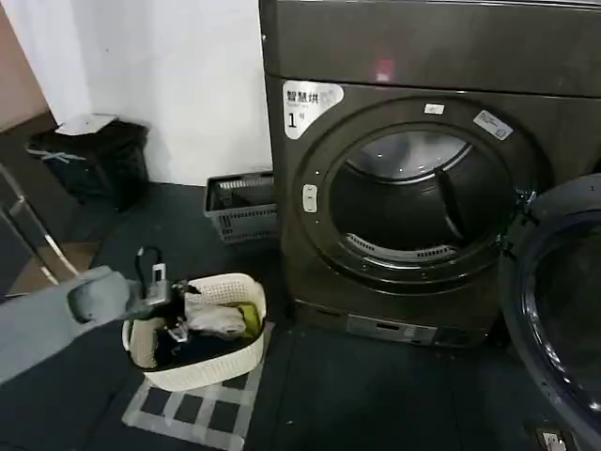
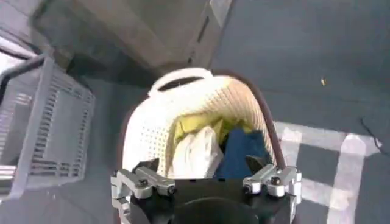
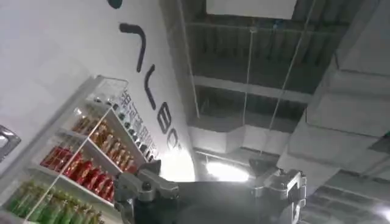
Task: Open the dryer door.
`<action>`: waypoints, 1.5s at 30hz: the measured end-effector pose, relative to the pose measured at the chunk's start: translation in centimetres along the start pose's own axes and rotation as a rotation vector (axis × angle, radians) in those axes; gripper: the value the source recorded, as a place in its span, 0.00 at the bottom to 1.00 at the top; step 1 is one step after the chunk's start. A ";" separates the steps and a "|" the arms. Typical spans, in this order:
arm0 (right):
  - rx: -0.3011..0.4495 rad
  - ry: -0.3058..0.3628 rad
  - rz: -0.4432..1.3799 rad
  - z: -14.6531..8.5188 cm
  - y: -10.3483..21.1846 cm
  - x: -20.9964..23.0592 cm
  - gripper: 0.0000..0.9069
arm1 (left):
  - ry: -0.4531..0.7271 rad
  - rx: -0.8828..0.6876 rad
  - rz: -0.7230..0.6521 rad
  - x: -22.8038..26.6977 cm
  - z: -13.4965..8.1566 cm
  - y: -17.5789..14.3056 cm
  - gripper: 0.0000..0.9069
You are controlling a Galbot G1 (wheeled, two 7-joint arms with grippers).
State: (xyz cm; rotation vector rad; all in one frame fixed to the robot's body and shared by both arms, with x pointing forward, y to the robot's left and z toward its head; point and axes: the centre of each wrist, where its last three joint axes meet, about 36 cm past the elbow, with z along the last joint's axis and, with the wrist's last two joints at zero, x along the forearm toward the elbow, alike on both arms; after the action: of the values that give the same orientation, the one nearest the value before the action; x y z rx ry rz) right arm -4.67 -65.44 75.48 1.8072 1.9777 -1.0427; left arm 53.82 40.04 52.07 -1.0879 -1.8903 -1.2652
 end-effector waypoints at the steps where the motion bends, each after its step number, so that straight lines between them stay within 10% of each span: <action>1: -0.001 0.000 0.000 0.0 0.0 0.0 1.00 | 0.006 0.005 -0.003 0.2 0.4 0.0 1.00; 45: -0.001 0.000 -0.015 0.1 0.2 0.1 1.00 | 0.085 0.038 0.000 4.9 7.0 -1.8 1.00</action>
State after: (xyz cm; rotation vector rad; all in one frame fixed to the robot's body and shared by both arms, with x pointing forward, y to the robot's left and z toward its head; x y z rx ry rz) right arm -4.55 -65.43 75.31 1.7944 1.9942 -1.0463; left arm 49.64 47.61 52.83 -0.9993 -1.8436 -1.2501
